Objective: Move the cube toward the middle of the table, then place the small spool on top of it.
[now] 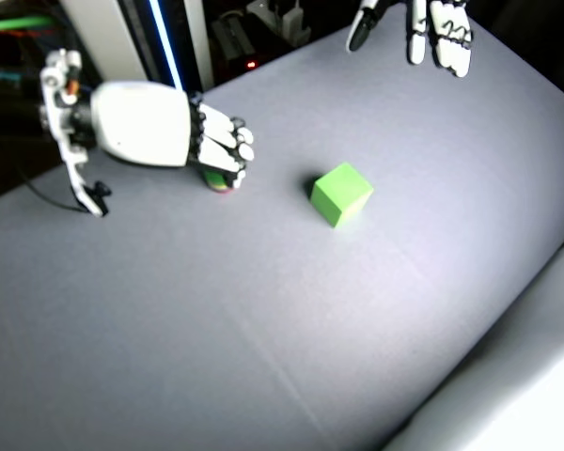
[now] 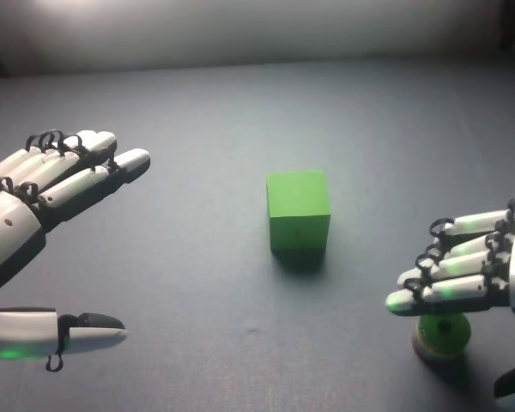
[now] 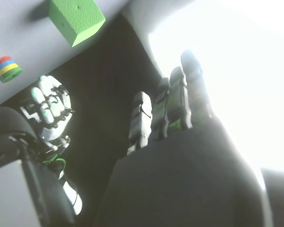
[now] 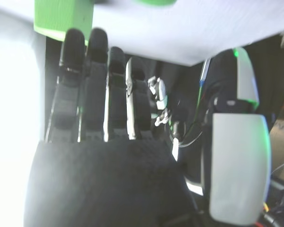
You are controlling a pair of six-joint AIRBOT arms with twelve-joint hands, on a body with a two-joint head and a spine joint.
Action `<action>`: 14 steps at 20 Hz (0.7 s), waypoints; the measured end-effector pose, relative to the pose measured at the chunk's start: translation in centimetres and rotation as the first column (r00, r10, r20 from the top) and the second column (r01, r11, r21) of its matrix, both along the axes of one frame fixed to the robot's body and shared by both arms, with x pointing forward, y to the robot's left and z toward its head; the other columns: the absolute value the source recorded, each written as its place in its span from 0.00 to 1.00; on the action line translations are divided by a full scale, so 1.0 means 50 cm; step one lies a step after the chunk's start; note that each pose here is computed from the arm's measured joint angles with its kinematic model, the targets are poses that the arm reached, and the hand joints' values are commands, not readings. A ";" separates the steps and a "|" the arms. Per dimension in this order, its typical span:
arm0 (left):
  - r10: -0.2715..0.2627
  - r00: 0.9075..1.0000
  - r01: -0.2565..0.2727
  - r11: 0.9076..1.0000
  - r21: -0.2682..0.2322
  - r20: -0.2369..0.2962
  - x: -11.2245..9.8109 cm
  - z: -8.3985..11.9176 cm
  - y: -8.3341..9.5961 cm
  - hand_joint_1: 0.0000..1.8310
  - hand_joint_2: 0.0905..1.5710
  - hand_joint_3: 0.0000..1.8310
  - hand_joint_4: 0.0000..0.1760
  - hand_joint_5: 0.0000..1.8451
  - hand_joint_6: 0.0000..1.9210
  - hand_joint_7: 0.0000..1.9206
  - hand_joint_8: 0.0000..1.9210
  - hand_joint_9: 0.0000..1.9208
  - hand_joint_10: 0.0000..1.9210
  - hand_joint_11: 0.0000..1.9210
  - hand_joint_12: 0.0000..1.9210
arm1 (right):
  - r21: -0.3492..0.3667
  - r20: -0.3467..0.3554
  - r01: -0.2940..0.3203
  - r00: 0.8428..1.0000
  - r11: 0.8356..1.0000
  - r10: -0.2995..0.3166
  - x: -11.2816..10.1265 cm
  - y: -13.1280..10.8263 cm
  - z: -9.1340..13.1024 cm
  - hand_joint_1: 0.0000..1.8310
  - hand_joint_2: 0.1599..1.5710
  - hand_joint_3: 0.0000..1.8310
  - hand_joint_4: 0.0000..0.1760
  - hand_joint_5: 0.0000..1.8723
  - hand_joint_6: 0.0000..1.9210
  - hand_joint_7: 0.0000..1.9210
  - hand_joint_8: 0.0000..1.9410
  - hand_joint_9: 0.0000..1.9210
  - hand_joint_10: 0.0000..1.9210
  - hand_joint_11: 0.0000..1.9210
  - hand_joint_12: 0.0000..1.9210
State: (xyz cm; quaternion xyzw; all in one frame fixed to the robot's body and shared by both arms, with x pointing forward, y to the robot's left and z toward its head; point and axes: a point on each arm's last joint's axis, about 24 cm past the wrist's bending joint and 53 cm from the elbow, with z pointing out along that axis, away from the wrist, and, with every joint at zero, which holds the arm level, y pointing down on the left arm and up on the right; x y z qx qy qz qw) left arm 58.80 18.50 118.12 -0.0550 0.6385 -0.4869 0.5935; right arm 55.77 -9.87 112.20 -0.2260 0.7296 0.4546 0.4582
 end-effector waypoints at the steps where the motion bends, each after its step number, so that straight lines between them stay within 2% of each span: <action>1: 0.000 1.000 0.000 1.000 0.001 -0.001 -0.001 -0.002 0.000 0.40 0.53 0.00 0.76 0.05 0.00 0.01 0.00 0.00 0.00 0.00 0.21 | -0.005 -0.007 0.005 1.000 1.000 -0.005 0.003 0.001 -0.006 0.48 0.55 0.00 0.11 0.21 0.00 0.23 0.00 0.29 0.00 0.12 0.43; 2: 0.001 1.000 -0.001 1.000 -0.008 0.002 -0.002 0.000 0.000 0.41 0.54 0.00 0.76 0.06 0.00 0.02 0.00 0.01 0.00 0.00 0.17 | -0.009 -0.010 0.007 1.000 1.000 -0.007 0.004 0.001 -0.011 0.50 0.55 0.00 0.11 0.22 0.00 0.23 0.00 0.29 0.00 0.12 0.42; 3: 0.003 1.000 -0.003 1.000 -0.018 0.000 -0.004 -0.001 0.000 0.40 0.54 0.00 0.77 0.06 0.00 0.03 0.00 0.01 0.00 0.00 0.16 | -0.018 -0.011 0.010 1.000 1.000 -0.010 0.008 0.000 -0.016 0.52 0.55 0.00 0.16 0.22 0.01 0.24 0.00 0.30 0.00 0.12 0.42; 4: 0.002 1.000 -0.002 1.000 -0.017 -0.002 -0.005 -0.003 0.000 0.41 0.55 0.00 0.77 0.06 0.00 0.02 0.00 0.01 0.00 0.00 0.15 | -0.025 -0.013 0.016 1.000 1.000 -0.017 0.012 -0.001 -0.020 0.54 0.56 0.00 0.13 0.23 0.01 0.25 0.01 0.30 0.00 0.12 0.42; 5: 0.000 1.000 0.000 1.000 -0.014 -0.005 -0.006 -0.006 0.000 0.41 0.55 0.00 0.70 0.06 0.00 0.03 0.00 0.02 0.00 0.00 0.15 | -0.037 -0.012 0.020 1.000 0.999 -0.020 0.018 0.000 -0.027 0.55 0.56 0.00 0.14 0.23 0.01 0.25 0.01 0.30 0.01 0.12 0.43; 6: -0.001 1.000 0.001 1.000 -0.018 -0.004 -0.007 -0.004 0.000 0.40 0.55 0.00 0.69 0.07 0.00 0.03 0.00 0.02 0.00 0.00 0.15 | -0.042 -0.019 0.027 0.999 0.999 -0.028 0.024 0.002 -0.035 0.55 0.56 0.00 0.15 0.25 0.00 0.27 0.00 0.30 0.00 0.13 0.42; 7: -0.002 1.000 0.002 1.000 -0.021 -0.006 -0.007 -0.004 0.000 0.40 0.55 0.00 0.69 0.07 0.00 0.04 0.00 0.02 0.01 0.01 0.15 | -0.046 -0.023 0.028 0.999 0.999 -0.029 0.026 0.003 -0.040 0.56 0.57 0.00 0.07 0.26 0.00 0.29 0.00 0.31 0.00 0.15 0.39; 8: 0.002 1.000 -0.003 1.000 -0.021 -0.009 -0.007 -0.006 0.003 0.41 0.55 0.00 0.63 0.08 0.00 0.04 0.01 0.03 0.01 0.01 0.16 | -0.056 -0.028 0.028 0.999 0.998 -0.030 0.026 0.006 -0.049 0.56 0.58 0.00 0.01 0.29 0.00 0.31 0.00 0.32 0.00 0.17 0.38; 11: 0.006 1.000 -0.006 1.000 -0.024 -0.011 -0.006 -0.006 0.005 0.40 0.56 0.00 0.64 0.08 0.01 0.05 0.01 0.04 0.01 0.01 0.16 | -0.053 -0.023 0.027 0.999 0.998 -0.028 0.031 0.011 -0.047 0.58 0.58 0.00 0.00 0.31 0.01 0.34 0.01 0.34 0.01 0.18 0.38; 12: 0.006 1.000 -0.006 1.000 -0.025 -0.012 -0.006 -0.006 0.005 0.40 0.56 0.00 0.60 0.09 0.01 0.05 0.01 0.04 0.01 0.01 0.16 | -0.052 -0.023 0.029 0.999 0.998 -0.030 0.033 0.011 -0.047 0.59 0.58 0.00 0.01 0.33 0.00 0.36 0.00 0.35 0.01 0.18 0.41; 14: 0.006 1.000 -0.006 1.000 -0.027 -0.009 -0.006 -0.005 0.005 0.40 0.56 0.00 0.63 0.09 0.00 0.06 0.00 0.05 0.01 0.02 0.17 | -0.049 -0.020 0.036 0.999 0.998 -0.037 0.039 0.010 -0.044 0.61 0.60 0.00 0.00 0.36 0.00 0.40 0.00 0.39 0.00 0.19 0.47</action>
